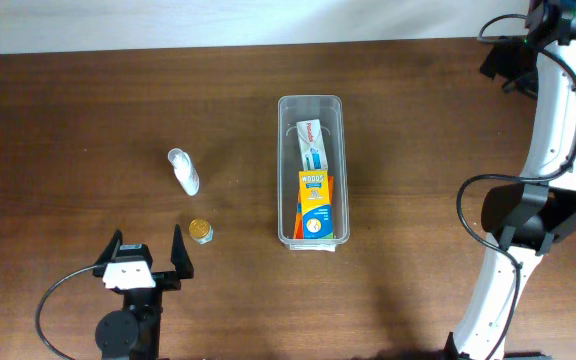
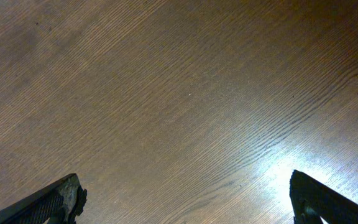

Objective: Pack container
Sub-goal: 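Raise the right gripper and retract it to the upper right, then move the left gripper over the white spray bottle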

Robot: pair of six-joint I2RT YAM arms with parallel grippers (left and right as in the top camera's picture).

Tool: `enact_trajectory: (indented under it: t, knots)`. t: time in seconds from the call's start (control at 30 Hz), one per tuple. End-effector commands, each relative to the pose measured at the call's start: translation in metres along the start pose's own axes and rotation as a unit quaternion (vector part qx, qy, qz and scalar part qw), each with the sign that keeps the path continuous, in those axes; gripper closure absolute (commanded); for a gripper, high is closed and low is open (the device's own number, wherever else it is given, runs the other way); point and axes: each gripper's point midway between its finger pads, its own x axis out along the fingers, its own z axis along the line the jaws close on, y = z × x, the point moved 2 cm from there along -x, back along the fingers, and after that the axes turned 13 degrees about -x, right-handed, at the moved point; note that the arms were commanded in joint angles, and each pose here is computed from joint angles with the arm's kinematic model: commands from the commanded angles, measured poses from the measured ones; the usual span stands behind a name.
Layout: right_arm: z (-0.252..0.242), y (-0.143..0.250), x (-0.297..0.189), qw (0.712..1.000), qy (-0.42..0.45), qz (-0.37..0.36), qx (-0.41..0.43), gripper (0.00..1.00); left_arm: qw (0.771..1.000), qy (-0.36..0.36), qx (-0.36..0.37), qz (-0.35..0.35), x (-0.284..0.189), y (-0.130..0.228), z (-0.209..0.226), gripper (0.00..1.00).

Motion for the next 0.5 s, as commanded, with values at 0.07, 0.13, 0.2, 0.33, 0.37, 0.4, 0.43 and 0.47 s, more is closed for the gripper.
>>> enact_trajectory:
  t: [0.07, 0.13, 0.2, 0.33, 0.37, 0.4, 0.43, 0.47]
  knots:
    - [-0.003, -0.004, 0.0, 1.0, 0.01, -0.008, 0.004, 0.01, 1.0, 0.006, 0.009, 0.002, 0.0, 0.002, -0.001, 0.01]
    - [-0.003, -0.004, 0.0, 1.0, 0.01, -0.008, 0.004, 0.01, 1.0, 0.02, 0.01, -0.022, 0.0, -0.01, -0.007, 0.01]
    - [-0.003, -0.004, 0.0, 1.0, 0.01, -0.008, 0.004, 0.02, 0.997, 0.047, 0.012, -0.055, -0.002, -0.025, -0.016, 0.01]
    - [-0.003, -0.004, 0.0, 1.0, 0.01, -0.008, 0.004, 0.02, 0.988, 0.105, 0.017, -0.111, -0.012, -0.057, -0.038, 0.0]
    - [-0.003, -0.004, 0.0, 1.0, 0.01, -0.008, 0.004, 0.02, 0.987, 0.107, 0.013, -0.118, -0.014, -0.065, -0.041, 0.0]
    - [-0.003, -0.004, 0.0, 1.0, 0.01, -0.008, 0.004, 0.02, 0.986, 0.11, 0.013, -0.122, -0.017, -0.073, -0.044, 0.01]
    - [-0.003, -0.004, 0.0, 1.0, 0.01, -0.008, 0.004, 0.01, 0.986, 0.112, 0.014, -0.123, -0.02, -0.083, -0.047, 0.01]
    - [-0.003, -0.004, 0.0, 1.0, 0.01, -0.008, 0.004, 0.02, 0.986, 0.112, 0.014, -0.121, -0.022, -0.092, -0.049, 0.01]
